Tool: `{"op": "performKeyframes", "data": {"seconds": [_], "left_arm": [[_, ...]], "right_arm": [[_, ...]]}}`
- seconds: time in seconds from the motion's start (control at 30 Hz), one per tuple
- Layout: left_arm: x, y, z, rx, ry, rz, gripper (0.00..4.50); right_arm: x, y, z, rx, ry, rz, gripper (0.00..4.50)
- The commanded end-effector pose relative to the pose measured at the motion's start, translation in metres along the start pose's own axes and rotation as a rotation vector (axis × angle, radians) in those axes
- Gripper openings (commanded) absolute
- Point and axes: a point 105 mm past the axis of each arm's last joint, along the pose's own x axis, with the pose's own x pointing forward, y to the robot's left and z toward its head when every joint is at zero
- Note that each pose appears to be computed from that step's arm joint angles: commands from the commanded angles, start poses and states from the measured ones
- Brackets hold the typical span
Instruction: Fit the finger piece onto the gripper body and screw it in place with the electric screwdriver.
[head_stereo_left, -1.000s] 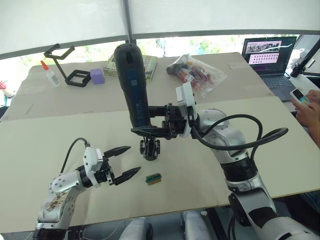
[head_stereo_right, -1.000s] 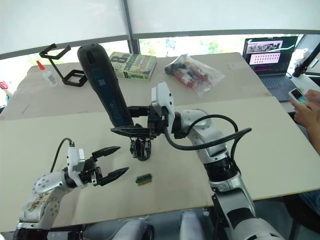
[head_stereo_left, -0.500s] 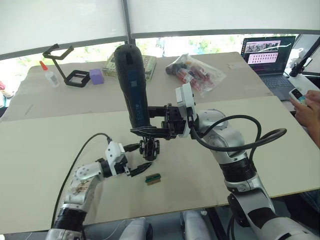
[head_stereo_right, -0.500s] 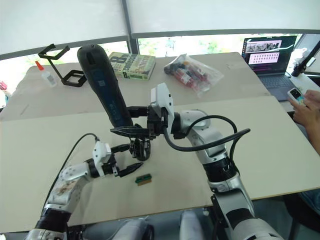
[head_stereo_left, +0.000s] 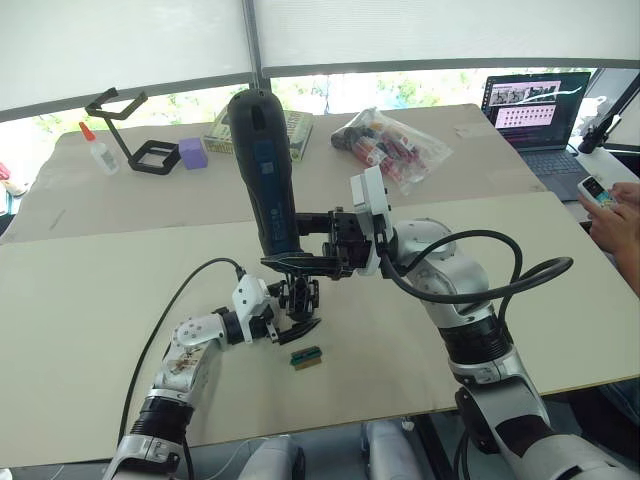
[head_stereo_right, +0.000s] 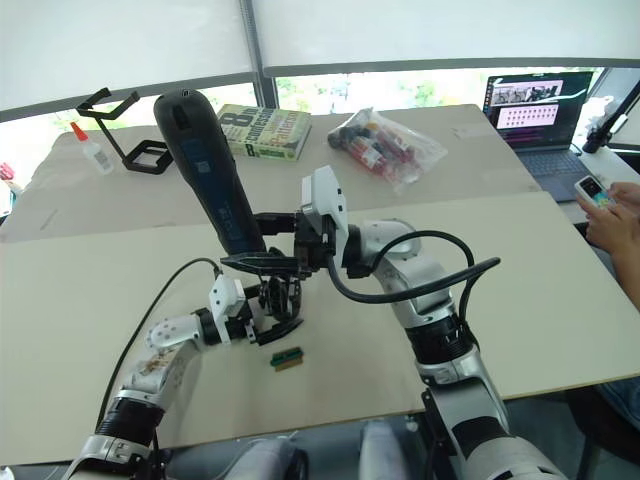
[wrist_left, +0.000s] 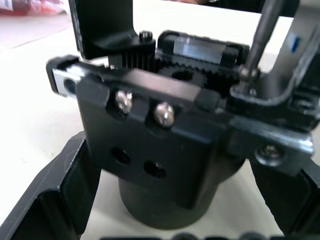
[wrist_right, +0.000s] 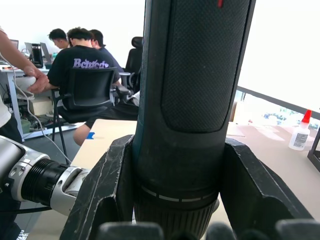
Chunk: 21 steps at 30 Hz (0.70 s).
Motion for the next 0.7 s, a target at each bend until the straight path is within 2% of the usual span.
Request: {"op": "performKeyframes", "data": {"seconds": [0.03,0.1,0.43,0.7], "left_arm": [[-0.001,-0.001,0.007,0.022,-0.007,-0.016,3.67],[-0.001,-0.002,0.008,0.020,-0.005,-0.020,2.81],[0.003,-0.006,0.014,0.024,-0.003,-0.029,2.81],[0.002,-0.005,0.018,0.057,-0.008,-0.015,2.81]], "right_arm": [[0.001,0.003,0.010,-0.055,-0.027,0.011,1.98],[0.001,0.004,0.010,-0.056,-0.025,0.010,1.98],[0.002,0.004,0.006,-0.049,-0.013,0.009,1.98],[0.003,0.008,-0.013,0.008,0.059,0.012,1.98]]}}
